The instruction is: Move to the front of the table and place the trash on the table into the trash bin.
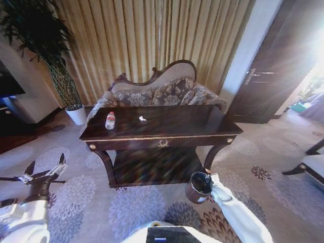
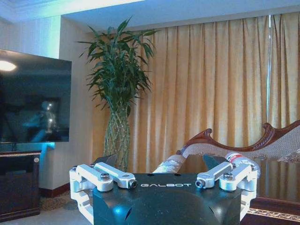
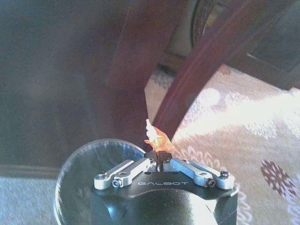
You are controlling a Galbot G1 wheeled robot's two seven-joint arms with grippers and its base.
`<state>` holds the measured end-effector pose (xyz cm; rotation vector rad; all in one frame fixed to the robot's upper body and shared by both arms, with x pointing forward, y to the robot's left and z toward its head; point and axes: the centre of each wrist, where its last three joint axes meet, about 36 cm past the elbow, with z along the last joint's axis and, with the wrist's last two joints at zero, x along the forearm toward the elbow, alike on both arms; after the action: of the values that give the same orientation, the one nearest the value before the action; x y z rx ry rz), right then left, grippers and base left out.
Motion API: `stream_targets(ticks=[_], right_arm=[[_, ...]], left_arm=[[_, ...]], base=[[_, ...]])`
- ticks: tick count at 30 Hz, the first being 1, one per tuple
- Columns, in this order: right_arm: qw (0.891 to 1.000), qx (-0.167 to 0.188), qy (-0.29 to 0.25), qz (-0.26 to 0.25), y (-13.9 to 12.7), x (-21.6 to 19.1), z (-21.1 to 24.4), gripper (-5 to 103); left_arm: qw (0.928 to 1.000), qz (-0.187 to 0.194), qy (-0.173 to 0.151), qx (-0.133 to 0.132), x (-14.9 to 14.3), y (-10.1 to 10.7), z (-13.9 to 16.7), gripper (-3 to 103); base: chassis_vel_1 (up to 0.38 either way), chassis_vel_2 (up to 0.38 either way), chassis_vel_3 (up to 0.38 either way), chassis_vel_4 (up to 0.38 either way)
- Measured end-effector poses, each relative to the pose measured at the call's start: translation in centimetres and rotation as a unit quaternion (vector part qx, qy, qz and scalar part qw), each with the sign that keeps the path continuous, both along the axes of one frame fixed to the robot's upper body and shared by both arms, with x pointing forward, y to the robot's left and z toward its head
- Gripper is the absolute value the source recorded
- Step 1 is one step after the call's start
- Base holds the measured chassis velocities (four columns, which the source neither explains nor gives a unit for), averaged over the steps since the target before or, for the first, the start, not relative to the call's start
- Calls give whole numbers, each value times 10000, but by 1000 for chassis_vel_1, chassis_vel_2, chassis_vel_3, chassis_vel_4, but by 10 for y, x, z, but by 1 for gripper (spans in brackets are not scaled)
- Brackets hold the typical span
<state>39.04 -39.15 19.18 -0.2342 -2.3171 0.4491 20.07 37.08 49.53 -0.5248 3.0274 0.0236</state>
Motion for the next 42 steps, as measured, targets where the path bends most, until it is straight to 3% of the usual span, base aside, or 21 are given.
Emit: stream_targets(ticks=[3, 15, 17, 19, 21, 22, 24, 28, 30, 35, 36, 38, 42], right_arm=[[10000, -9, 40, -10, -3, -4, -3, 2], [9995, 43, -136, 266, 13, -6, 9, 50], [9994, 52, -170, 280, 14, -4, 11, 50], [9989, 154, -351, 283, 18, 1, 19, 66], [9980, 270, -517, 260, 19, 4, 29, 66], [9967, 389, -672, 242, 21, 6, 39, 72], [9911, 684, -1110, 254, 26, 11, 72, 83], [9814, 966, -1628, 322, 35, 12, 114, 93], [9674, 1205, -2192, 406, 48, 10, 160, 99], [9449, 1432, -2834, 799, 72, -4, 219, 100], [9449, 1432, -2834, 799, 72, -4, 219, 100], [9313, 1598, -3108, 1032, 91, -15, 252, 100], [9229, 1817, -3196, 1147, 108, -21, 278, 100]], left_arm=[[10000, 2, -1, 12, 0, 1, 0, 100], [10000, -35, -21, -22, 2, -2, -1, 100], [10000, -28, -18, -15, 2, -1, -1, 100], [10000, -14, -19, -8, 1, 0, -1, 100], [10000, -10, -23, -8, 1, 0, 0, 100], [10000, -11, -26, -7, 1, 0, 0, 100], [10000, -19, -32, -5, 2, 0, 0, 100], [10000, -25, -39, -6, 2, 0, 0, 100], [10000, -27, -41, -20, 2, 0, 0, 100], [10000, -20, -38, -40, 1, -1, -1, 100], [10000, -20, -38, -40, 1, -1, -1, 100], [10000, -10, -48, -21, 1, 0, -1, 100], [10000, 4, -73, -1, 2, 1, -1, 100]], base=[[0, 0, 0, 0], [0, 0, 0, 0], [0, 0, 0, 0], [0, 0, 0, 0], [0, 0, 0, 0], [0, 0, 0, 0], [0, 0, 0, 0], [0, 0, 0, 0], [0, 0, 0, 0], [0, 0, 0, 0], [0, 0, 0, 0], [0, 0, 0, 0], [0, 0, 0, 0]])
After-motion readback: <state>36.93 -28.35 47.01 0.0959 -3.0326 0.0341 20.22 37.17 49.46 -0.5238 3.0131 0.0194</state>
